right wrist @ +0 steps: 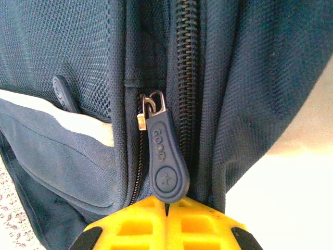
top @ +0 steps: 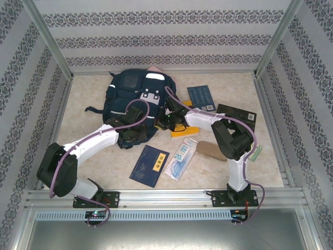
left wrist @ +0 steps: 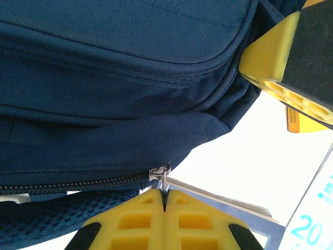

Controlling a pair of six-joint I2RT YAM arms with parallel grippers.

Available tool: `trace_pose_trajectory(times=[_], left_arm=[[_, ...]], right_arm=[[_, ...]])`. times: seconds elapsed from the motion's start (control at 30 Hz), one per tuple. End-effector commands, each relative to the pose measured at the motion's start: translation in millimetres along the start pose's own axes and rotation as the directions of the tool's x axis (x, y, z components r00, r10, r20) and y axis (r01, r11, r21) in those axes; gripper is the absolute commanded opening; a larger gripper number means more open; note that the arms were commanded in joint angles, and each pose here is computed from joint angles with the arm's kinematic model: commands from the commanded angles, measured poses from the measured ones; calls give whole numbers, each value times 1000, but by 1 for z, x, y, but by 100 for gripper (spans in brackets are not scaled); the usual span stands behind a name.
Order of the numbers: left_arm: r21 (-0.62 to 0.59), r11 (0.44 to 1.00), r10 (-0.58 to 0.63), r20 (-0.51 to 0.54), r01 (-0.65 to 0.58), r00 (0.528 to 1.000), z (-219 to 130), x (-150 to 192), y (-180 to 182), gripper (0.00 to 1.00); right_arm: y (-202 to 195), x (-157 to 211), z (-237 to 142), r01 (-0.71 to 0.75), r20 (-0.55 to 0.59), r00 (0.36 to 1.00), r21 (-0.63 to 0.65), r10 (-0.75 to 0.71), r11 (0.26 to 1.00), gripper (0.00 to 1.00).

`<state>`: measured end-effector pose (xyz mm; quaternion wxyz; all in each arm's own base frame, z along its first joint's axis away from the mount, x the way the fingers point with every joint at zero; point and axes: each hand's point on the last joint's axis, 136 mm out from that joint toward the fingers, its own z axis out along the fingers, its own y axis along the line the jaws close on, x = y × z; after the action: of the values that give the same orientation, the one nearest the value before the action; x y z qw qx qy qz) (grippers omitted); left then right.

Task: Pack the student bag
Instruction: Unzip the student bag at the top-left of the table.

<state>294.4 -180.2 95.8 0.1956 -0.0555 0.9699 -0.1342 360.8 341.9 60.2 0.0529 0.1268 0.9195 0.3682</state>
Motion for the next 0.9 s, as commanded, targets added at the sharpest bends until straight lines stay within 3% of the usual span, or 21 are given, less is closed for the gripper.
trace_pose_trajectory(times=[0.0, 0.07, 0.1, 0.13, 0.33, 0.6, 0.73, 0.77, 0.87], left_arm=[[20, 999, 35, 50, -36, 998, -13, -16, -14, 0], [6, 999, 44, 50, -44, 998, -13, -17, -12, 0], [6, 999, 47, 51, -47, 998, -13, -18, -12, 0], [7, 999, 49, 53, -49, 997, -13, -19, -13, 0], [16, 998, 58, 45, -59, 997, -9, -21, -18, 0], [30, 998, 50, 41, -51, 998, -9, -21, -20, 0], [30, 998, 45, 42, -46, 998, -10, -20, -20, 0], [29, 999, 45, 43, -46, 998, -11, -20, -20, 0], [13, 998, 53, 44, -54, 998, -13, -22, -18, 0]], right_arm=[[21, -21, -27, 67, 88, 994, -39, -63, 997, 0], [18, -26, -34, 58, 98, 994, -39, -54, 998, 0], [15, -28, -38, 45, 98, 994, -36, -41, 998, 17], [14, -28, -41, 36, 100, 994, -37, -32, 999, 24], [1, -10, -37, 0, 57, 998, -36, 2, 999, 40], [-1, -3, -7, -55, -12, 998, -63, 54, 997, 43], [9, -4, 5, -39, -24, 999, -80, 37, 996, 39], [10, -4, 8, -43, -33, 999, -83, 41, 996, 34], [12, -10, 5, -33, -10, 999, -74, 33, 997, 3]])
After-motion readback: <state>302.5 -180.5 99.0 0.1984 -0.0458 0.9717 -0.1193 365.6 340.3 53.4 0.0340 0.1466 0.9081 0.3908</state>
